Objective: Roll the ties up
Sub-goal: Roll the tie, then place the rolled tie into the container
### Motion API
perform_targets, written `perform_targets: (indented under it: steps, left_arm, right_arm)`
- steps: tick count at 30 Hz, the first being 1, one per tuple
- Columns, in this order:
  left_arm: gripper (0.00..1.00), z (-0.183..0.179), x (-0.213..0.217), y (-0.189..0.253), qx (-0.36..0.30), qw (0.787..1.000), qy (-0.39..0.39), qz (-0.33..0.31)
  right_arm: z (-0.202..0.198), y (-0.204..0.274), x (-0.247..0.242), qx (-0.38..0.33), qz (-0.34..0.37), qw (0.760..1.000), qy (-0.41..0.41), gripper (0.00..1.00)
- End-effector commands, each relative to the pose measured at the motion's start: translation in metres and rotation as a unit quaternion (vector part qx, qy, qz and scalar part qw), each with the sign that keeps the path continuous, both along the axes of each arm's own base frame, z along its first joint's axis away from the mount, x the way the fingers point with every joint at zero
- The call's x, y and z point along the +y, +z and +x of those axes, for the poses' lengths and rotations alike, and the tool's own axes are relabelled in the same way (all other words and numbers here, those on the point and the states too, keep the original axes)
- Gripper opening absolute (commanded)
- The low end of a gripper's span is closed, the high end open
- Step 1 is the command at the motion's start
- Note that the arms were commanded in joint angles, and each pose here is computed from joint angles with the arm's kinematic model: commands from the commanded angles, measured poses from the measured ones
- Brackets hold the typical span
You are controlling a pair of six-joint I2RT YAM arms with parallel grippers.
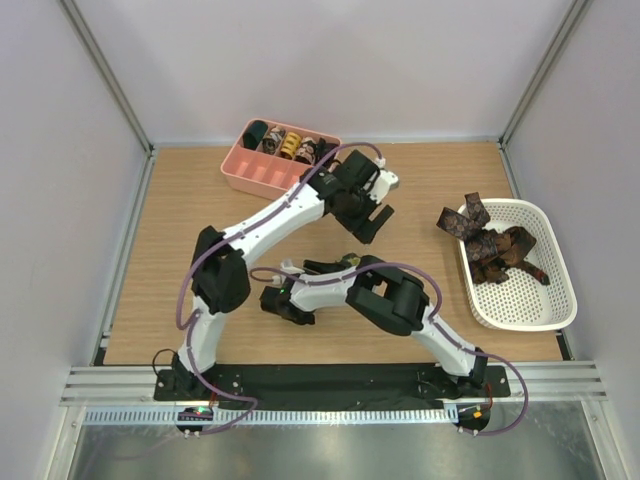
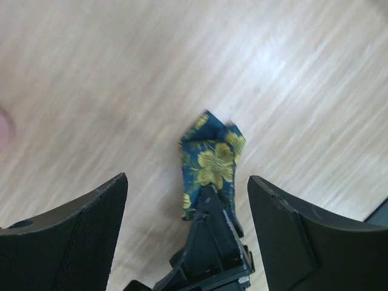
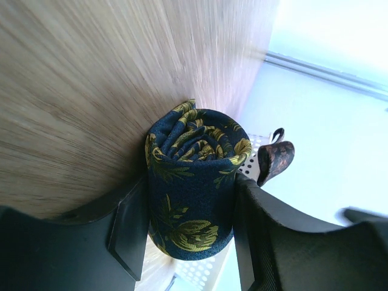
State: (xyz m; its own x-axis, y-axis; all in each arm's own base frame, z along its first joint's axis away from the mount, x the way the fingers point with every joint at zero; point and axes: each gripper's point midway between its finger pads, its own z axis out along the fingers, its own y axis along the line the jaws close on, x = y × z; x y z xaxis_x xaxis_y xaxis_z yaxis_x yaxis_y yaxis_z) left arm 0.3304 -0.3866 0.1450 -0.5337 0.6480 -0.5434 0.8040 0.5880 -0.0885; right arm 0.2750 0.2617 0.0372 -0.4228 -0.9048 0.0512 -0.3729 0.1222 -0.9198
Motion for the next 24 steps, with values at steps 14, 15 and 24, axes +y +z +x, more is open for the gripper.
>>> perform_targets:
  steps: [14,15,24]
  left_arm:
    - [1.00,0.144,0.235,0.119,-0.219,0.844,0.466,-0.152]
    - [1.00,0.151,0.253,0.112,-0.222,0.828,0.491,-0.152]
    - [1.00,0.231,0.300,0.083,-0.235,0.814,0.510,-0.147]
  right_arm:
    - [0.051,0.042,-0.008,-0.018,0.269,0.956,-0.115,0.01]
    - [0.061,0.042,-0.014,-0.022,0.283,0.950,-0.129,0.01]
    - [0.109,0.039,-0.043,-0.025,0.370,0.909,-0.191,0.01]
